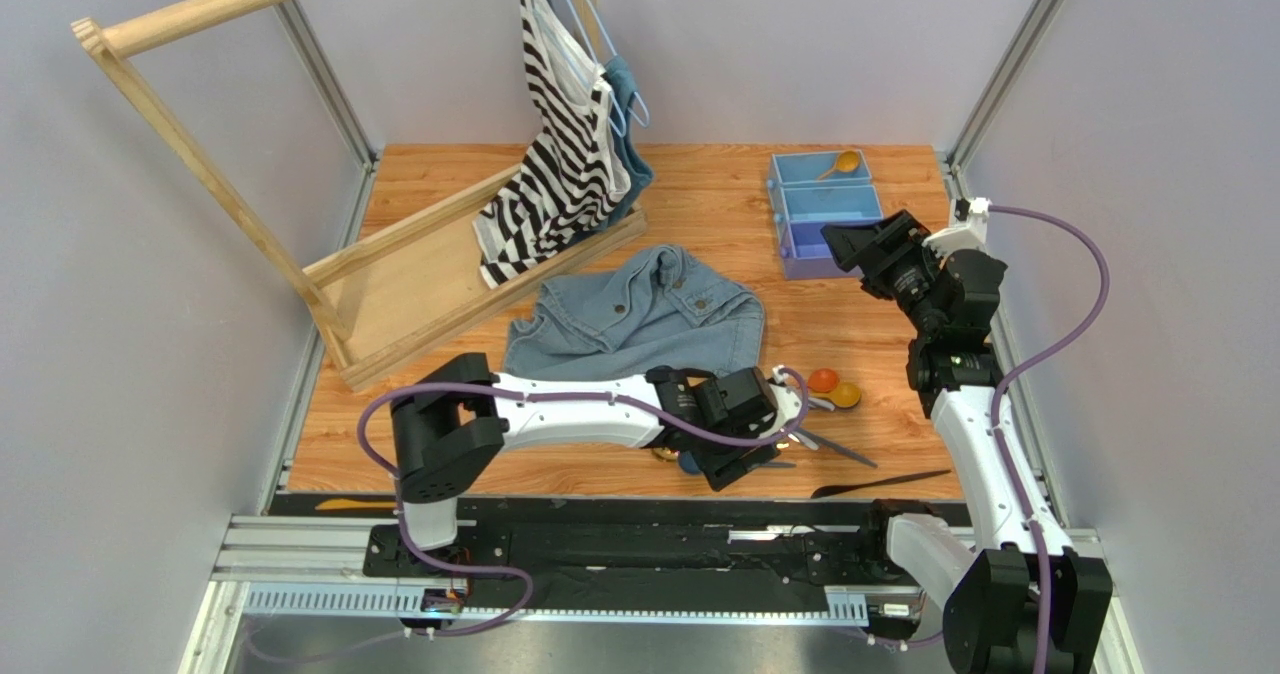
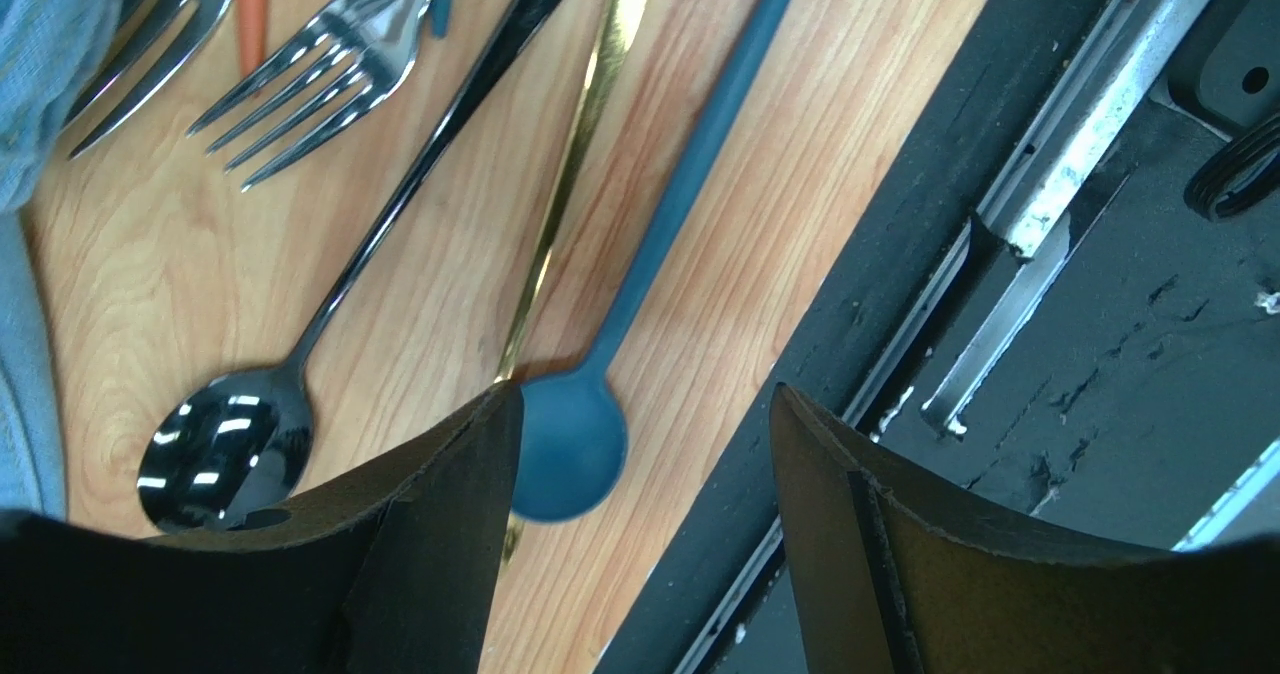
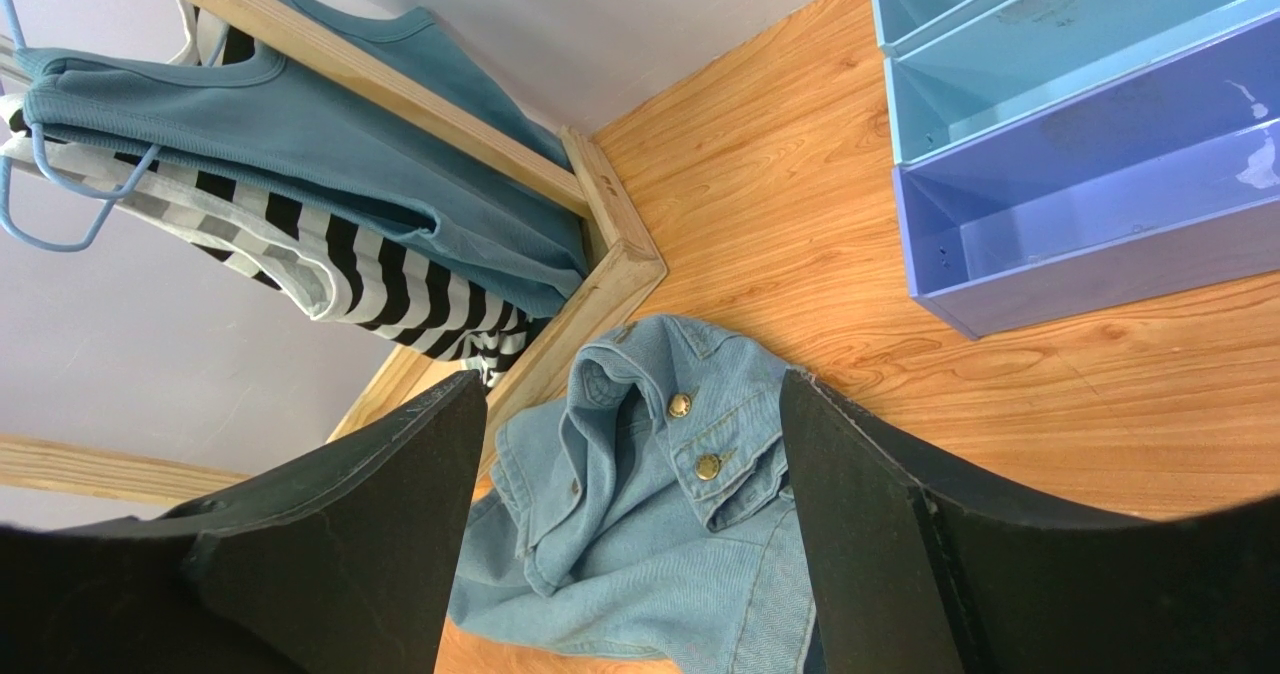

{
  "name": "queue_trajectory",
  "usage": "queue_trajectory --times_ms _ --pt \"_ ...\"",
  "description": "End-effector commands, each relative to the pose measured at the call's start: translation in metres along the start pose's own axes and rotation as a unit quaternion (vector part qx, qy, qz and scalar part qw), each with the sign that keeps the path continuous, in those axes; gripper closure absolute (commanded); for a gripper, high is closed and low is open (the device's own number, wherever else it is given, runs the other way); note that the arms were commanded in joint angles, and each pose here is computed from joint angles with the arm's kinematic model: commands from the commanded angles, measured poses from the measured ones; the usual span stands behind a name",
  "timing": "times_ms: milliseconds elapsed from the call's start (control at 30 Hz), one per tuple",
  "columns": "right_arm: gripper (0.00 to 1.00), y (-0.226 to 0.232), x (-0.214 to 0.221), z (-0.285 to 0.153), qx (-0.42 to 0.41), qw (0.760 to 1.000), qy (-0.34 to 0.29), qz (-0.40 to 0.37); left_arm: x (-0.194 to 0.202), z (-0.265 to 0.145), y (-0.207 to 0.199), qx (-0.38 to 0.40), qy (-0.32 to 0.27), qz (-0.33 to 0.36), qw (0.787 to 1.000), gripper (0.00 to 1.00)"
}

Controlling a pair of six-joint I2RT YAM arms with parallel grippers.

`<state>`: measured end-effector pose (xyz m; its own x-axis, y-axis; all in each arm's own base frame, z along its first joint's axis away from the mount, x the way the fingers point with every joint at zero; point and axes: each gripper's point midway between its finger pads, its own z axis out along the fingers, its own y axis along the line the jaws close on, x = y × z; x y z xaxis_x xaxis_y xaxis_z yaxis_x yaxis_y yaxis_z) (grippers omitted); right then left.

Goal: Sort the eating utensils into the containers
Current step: Place the spoon in the storage box.

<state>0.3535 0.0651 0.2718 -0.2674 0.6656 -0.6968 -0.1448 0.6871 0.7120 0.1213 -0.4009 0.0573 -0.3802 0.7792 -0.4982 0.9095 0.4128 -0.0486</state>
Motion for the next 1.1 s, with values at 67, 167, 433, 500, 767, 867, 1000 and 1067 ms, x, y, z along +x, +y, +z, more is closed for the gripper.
queue_trajectory --times_ms 67,167,433,500,767,867,1000,1067 --pt "0.24 0.005 -0.008 0.000 -0.008 1.000 -0.012 -0.013 -0.011 0.006 -0.003 -0.022 0.011 0.040 0.999 0.37" --pt "0.24 0.004 -0.007 0.000 -0.007 1.000 -0.011 -0.012 -0.010 0.010 -0.002 -0.027 0.019 0.046 0.998 0.38" --pt "0.24 0.005 -0.009 -0.001 -0.009 1.000 -0.013 -0.010 -0.007 0.026 0.002 -0.045 0.043 0.060 0.996 0.45" --pt "0.24 0.004 -0.009 -0.001 -0.009 1.000 -0.013 -0.009 -0.009 0.028 0.000 -0.043 0.044 0.063 0.996 0.50" --pt "0.24 0.000 -0.010 -0.002 -0.006 1.000 -0.013 -0.004 -0.002 0.040 -0.002 -0.047 0.067 0.078 0.994 0.67" --pt "0.24 0.000 -0.011 -0.002 -0.006 1.000 -0.013 -0.003 -0.001 0.043 -0.001 -0.056 0.071 0.080 0.993 0.83" --pt "0.24 -0.001 -0.013 -0.004 -0.006 1.000 -0.016 -0.001 -0.007 0.038 0.008 -0.090 0.067 0.073 0.991 1.00" --pt "0.24 -0.002 -0.015 -0.006 -0.006 1.000 -0.019 0.000 -0.014 0.031 0.012 -0.106 0.058 0.069 0.990 1.00"
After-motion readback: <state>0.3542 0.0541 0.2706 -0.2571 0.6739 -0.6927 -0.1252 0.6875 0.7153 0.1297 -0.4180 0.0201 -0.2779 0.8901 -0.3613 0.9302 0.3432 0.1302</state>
